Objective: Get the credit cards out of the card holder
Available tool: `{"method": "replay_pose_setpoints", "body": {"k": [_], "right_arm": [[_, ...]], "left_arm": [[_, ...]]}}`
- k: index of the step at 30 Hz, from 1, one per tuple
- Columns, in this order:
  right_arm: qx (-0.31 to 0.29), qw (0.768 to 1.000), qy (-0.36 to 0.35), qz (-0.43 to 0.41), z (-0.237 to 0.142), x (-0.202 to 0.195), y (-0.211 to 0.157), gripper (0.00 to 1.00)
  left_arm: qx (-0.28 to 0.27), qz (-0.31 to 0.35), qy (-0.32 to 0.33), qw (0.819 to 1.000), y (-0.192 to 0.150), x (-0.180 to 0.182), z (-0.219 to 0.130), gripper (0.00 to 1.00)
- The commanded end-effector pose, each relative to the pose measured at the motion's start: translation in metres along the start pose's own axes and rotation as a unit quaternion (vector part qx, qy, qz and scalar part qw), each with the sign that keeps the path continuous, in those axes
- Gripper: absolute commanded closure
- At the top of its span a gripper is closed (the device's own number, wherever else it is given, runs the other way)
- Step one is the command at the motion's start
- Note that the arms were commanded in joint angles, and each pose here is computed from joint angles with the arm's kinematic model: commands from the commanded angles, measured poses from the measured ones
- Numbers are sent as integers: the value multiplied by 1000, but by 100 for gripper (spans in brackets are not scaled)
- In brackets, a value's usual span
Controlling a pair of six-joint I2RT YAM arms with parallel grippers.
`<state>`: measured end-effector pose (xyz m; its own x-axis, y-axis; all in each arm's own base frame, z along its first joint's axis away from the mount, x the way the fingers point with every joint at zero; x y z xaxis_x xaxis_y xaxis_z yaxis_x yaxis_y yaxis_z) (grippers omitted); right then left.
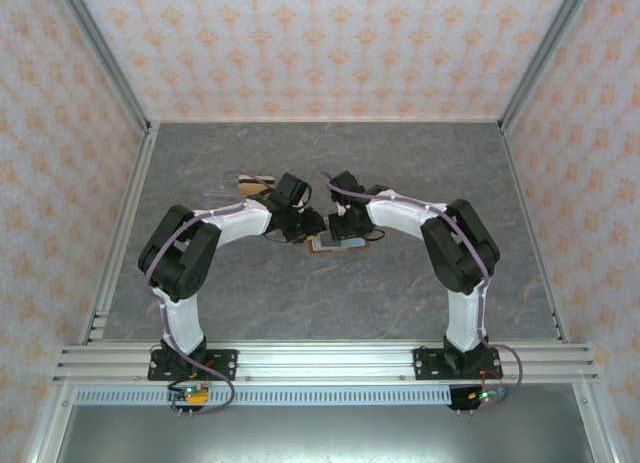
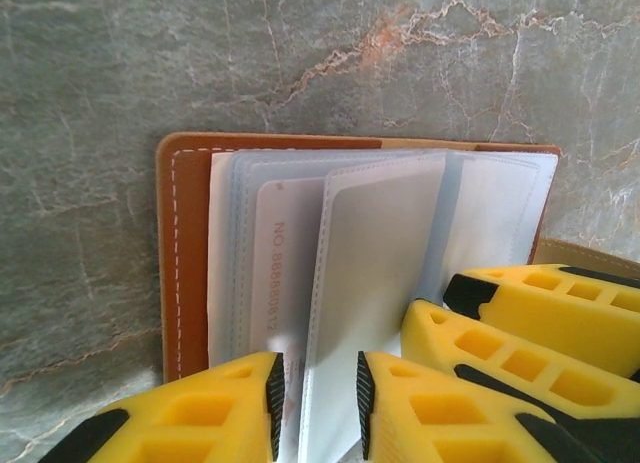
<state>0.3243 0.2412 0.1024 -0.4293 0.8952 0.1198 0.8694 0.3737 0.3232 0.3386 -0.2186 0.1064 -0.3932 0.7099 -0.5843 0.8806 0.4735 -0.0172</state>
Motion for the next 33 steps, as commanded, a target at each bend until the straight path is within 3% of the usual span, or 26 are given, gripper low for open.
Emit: {"method": "replay_pose_setpoints", "body": {"k": [1,13,18,24,28,33], "right_arm": [[10,1000,1,8,1,-3,-10,70],[-40,999,19,14,-14,-2,-7,69],[-97,995,27,19,-35,-3,-7,62],[-159,986,44,23,-56,-2,-9,55],[-194,980,25,38,-65,-7,-10,53],[-234,970,3,63,-76,-17,-14,52]], "left_arm": [[1,17,-13,1000,1,-7,4,73],[9,23,-36,999,2,-14,6,85],[-9,35,-7,999,2,-8,-7,94],[-29,70,53,996,-1,2,-31,95],[-35,78,51,995,-3,-1,-41,91],[-5,62,-17,998,-6,-18,-30,71]]}}
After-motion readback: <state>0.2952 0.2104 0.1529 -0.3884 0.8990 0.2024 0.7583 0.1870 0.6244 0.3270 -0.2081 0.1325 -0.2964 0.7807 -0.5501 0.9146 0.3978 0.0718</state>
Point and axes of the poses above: each hand's point on the last joint's axis, 136 mm out from that joint toward the fingers, its own z axis out along the fingers, its own x axis along the line the jaws close on, y = z × x, the point moved 8 cm from there along -z, back along the fingers, and after that the axes turned 9 degrees about -z, right-handed, at the moved point
